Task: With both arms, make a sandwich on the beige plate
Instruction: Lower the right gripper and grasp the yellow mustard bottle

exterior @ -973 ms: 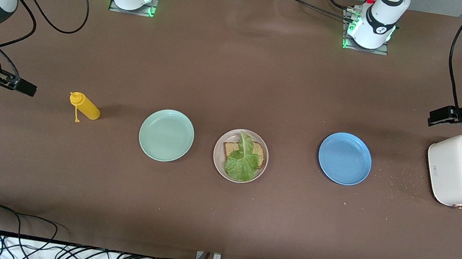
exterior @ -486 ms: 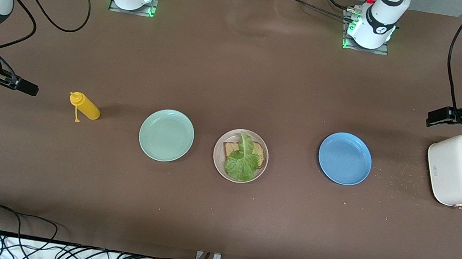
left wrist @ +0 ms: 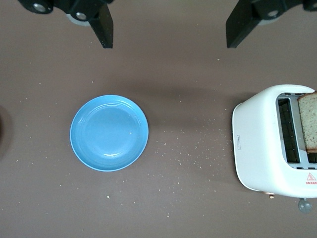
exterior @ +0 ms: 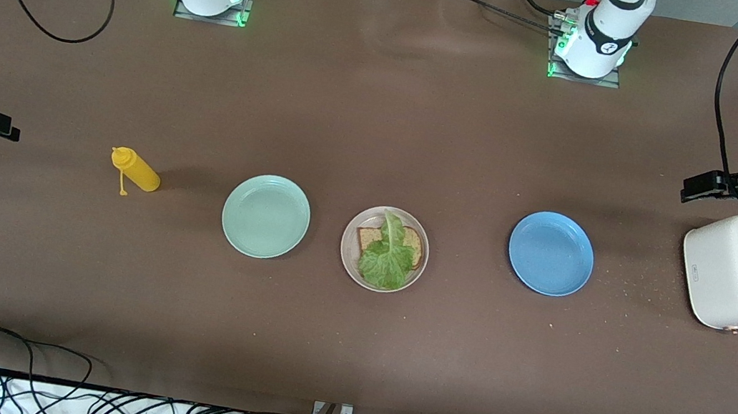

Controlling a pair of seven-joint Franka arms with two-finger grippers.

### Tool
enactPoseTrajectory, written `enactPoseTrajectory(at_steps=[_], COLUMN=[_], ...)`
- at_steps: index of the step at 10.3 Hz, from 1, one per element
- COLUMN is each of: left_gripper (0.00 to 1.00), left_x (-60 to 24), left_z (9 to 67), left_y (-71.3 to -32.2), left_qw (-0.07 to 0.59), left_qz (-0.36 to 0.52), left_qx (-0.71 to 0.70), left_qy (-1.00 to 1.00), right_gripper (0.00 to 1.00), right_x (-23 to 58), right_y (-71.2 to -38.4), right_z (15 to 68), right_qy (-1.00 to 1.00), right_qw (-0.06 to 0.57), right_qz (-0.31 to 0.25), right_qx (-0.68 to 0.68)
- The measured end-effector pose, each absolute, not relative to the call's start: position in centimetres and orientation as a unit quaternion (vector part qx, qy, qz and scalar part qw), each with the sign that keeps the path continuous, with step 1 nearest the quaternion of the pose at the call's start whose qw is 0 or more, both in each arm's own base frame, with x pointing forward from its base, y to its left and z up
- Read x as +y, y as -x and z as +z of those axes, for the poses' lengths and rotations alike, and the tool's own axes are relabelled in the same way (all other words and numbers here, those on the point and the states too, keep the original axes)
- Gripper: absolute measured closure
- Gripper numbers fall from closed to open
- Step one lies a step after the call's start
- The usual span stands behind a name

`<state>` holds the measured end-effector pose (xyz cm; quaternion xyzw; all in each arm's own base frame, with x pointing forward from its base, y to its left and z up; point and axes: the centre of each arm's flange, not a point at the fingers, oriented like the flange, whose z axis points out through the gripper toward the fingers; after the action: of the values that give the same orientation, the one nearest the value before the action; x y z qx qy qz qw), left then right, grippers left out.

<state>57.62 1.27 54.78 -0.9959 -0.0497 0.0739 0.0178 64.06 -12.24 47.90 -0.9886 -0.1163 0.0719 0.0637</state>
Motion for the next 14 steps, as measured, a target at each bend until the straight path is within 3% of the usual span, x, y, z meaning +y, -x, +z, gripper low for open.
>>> enactPoseTrajectory(at_steps=[2, 6, 14], left_gripper=[0.0, 0.0, 0.0], left_x=[1.3, 1.3, 1.3], left_z=[54.8, 54.8, 54.7], left_y=[-57.6, -57.6, -57.6], left_qw=[0.018, 0.018, 0.018], left_qz=[0.074, 0.074, 0.075], left_qx=[-0.05, -0.05, -0.05], left_qy=[0.996, 0.996, 0.996], right_gripper=[0.0, 0.0, 0.0], right_x=[-13.7, -17.9, -18.0], right_y=[-63.4, -60.6, -60.0], right_z=[43.0, 34.5, 23.2], right_qy=[0.959, 0.875, 0.758], right_qw=[0.138, 0.205, 0.308], right_qz=[0.051, 0.011, -0.076], right_qx=[-0.242, -0.438, -0.57])
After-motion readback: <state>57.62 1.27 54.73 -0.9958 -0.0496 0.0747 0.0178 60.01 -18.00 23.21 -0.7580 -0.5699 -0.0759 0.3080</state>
